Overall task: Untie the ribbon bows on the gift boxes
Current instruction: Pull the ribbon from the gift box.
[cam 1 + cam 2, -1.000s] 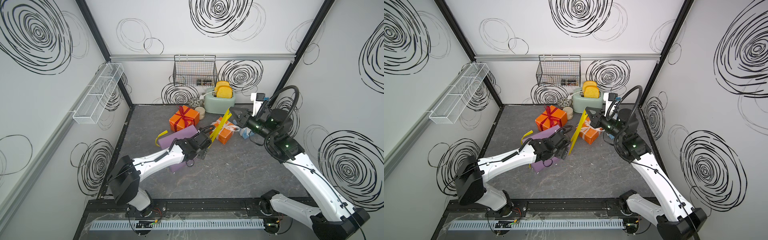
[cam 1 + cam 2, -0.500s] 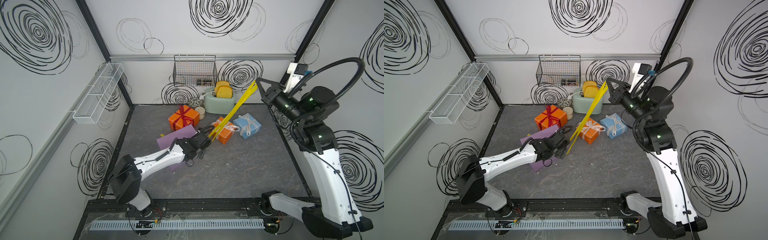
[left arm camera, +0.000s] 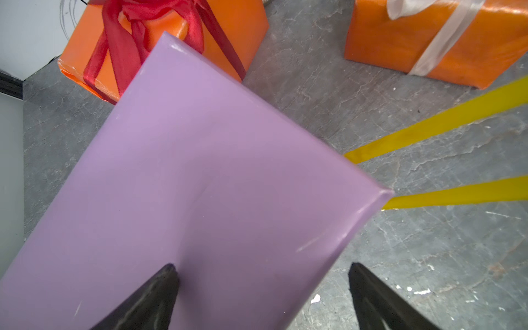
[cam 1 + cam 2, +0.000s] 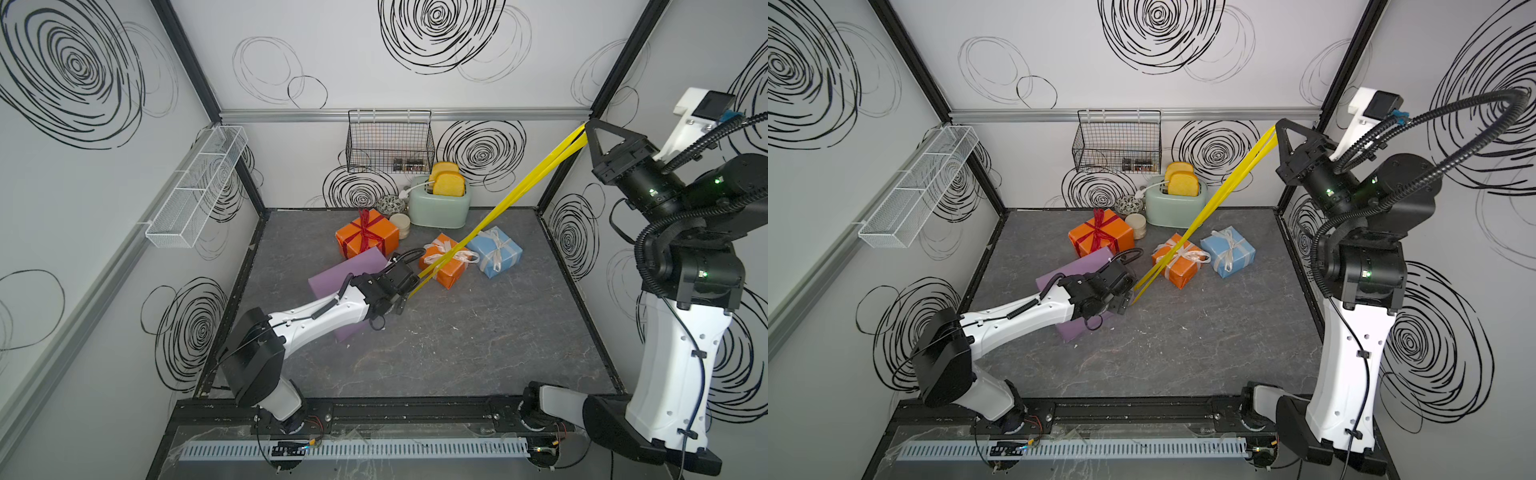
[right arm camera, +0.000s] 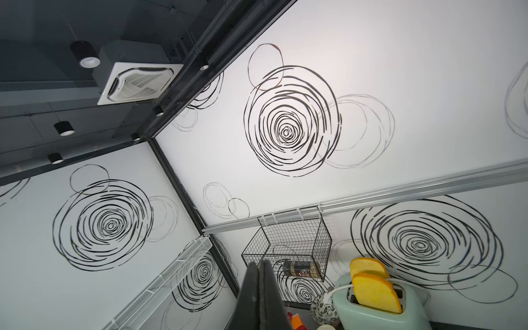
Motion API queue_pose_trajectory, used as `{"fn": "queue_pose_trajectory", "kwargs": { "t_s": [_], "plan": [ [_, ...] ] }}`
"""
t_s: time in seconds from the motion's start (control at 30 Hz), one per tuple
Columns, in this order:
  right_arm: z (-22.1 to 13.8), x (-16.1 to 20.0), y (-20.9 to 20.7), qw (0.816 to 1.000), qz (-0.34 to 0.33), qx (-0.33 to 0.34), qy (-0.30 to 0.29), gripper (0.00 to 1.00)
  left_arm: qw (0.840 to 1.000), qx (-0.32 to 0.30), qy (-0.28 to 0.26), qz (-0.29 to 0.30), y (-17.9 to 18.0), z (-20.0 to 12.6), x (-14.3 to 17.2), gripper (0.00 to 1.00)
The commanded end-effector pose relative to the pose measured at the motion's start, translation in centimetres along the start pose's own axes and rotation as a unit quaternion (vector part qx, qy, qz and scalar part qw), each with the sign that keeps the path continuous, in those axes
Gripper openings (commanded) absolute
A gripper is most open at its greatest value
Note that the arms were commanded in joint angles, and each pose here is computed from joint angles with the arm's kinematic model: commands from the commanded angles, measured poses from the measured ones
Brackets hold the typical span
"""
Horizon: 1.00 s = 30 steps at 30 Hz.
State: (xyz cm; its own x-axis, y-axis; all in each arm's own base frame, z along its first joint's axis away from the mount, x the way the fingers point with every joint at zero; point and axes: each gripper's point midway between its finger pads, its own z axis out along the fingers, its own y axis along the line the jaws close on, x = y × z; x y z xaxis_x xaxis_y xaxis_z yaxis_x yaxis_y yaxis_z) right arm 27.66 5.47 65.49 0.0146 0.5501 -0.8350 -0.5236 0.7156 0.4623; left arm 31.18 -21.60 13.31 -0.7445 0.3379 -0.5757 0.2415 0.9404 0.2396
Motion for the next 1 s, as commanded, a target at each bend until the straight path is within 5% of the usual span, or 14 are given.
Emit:
{"fn": "queue_pose_trajectory", "kwargs": {
  "t_s": [0.0, 0.13, 0.33, 0.43, 0.67, 0.73, 0.97],
  "plan": [
    [-0.9, -1.5, 2.3, 0.999, 0.011, -0.043, -0.007, 0.00, 0.999, -0.021, 0.025, 0.008, 0.9, 0.7, 1.2, 0.96],
    [-0.6, -0.5, 2.0, 0.997, 0.034, -0.062, 0.008, 0.00, 1.000, -0.009, -0.005, -0.013, 1.2, -0.5, -0.3, 0.96],
    [-0.5, 2.0, 0.5, 0.995, 0.058, -0.070, 0.031, 0.00, 0.984, 0.111, -0.130, -0.047, -0.9, -6.9, -5.8, 0.96],
    [-0.5, 2.6, 0.2, 0.995, 0.064, -0.073, 0.037, 0.00, 0.952, 0.211, -0.220, -0.036, -3.6, -12.5, -8.7, 0.96],
    [-0.6, 2.9, 0.2, 0.994, 0.067, -0.073, 0.041, 0.00, 0.835, 0.370, -0.401, 0.063, -11.4, -22.5, -11.6, 0.96],
    [-0.7, 2.9, 0.3, 0.994, 0.068, -0.072, 0.042, 0.00, 0.820, 0.384, -0.416, 0.083, -13.2, -22.9, -12.2, 0.96],
    [-0.9, 3.1, 0.5, 0.993, 0.075, -0.075, 0.046, 0.00, 0.806, 0.395, -0.424, 0.123, -16.0, -19.0, -15.0, 0.96]
  ]
}}
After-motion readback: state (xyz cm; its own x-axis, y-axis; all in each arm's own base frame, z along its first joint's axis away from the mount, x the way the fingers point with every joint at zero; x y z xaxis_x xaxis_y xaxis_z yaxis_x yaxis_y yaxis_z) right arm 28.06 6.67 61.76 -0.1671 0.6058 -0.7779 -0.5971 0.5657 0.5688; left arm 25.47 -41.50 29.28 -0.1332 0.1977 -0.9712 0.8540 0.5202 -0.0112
